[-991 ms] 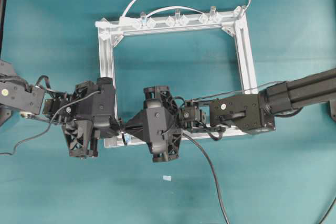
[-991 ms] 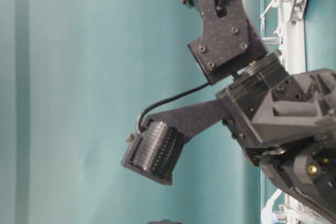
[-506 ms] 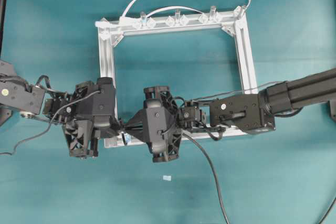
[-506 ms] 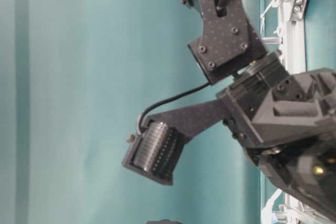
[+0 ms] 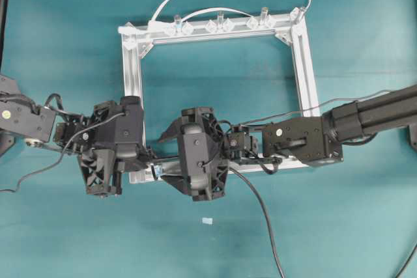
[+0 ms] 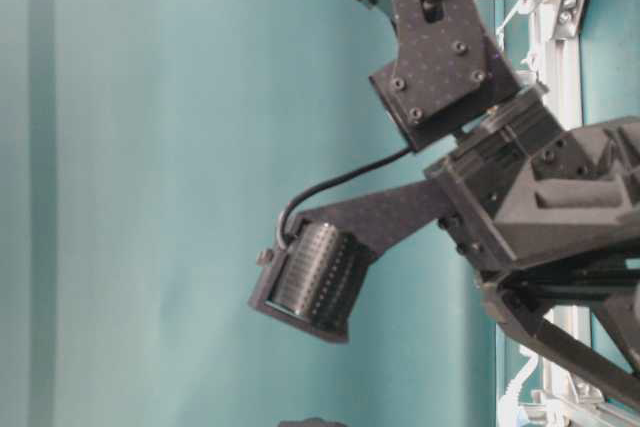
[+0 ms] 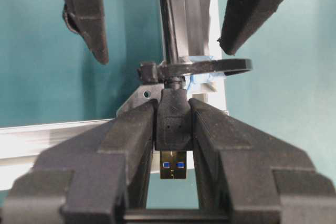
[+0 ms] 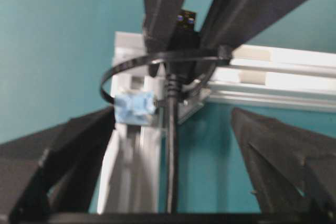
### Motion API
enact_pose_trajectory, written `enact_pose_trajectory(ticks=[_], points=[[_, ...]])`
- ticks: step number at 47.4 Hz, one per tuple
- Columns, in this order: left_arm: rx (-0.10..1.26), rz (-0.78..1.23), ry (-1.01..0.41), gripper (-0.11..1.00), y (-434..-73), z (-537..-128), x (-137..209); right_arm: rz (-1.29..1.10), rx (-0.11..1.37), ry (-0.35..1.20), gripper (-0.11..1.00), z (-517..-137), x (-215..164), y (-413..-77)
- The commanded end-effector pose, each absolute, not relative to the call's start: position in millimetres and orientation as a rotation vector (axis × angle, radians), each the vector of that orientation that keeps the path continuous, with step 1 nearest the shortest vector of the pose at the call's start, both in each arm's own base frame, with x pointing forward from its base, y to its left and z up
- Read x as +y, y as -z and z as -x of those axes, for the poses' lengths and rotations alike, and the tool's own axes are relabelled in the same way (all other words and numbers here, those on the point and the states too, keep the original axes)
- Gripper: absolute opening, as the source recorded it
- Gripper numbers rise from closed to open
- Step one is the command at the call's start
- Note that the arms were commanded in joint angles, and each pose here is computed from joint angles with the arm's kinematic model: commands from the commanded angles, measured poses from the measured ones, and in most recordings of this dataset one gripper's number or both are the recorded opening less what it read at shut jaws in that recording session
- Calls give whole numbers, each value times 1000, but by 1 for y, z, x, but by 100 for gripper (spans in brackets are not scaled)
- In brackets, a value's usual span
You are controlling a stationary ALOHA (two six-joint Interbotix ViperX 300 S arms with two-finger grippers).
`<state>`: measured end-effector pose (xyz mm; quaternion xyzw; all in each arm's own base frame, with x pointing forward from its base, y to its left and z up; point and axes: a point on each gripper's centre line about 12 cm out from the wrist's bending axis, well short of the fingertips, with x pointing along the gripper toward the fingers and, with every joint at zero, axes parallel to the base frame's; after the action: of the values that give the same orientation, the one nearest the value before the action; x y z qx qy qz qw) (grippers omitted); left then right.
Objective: Insert the wire through the string loop located on the left side.
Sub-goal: 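Open the right gripper and pull the cable leftward through the loop with the left gripper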
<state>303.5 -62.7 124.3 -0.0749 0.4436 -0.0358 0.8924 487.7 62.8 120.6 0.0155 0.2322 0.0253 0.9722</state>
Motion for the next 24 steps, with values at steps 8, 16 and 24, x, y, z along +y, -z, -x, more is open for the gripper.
enact_pose_trajectory(ticks=[8, 16, 24], points=[[900, 157, 82, 21, -136, -301, -63, -35, 431, -55, 96, -490, 65, -136], [908, 156, 86, 21, -140, -291, -63, -35, 429, -55, 96, -490, 65, -137], [923, 147, 99, 21, -142, -284, -66, -35, 429, -55, 96, -490, 65, -137]])
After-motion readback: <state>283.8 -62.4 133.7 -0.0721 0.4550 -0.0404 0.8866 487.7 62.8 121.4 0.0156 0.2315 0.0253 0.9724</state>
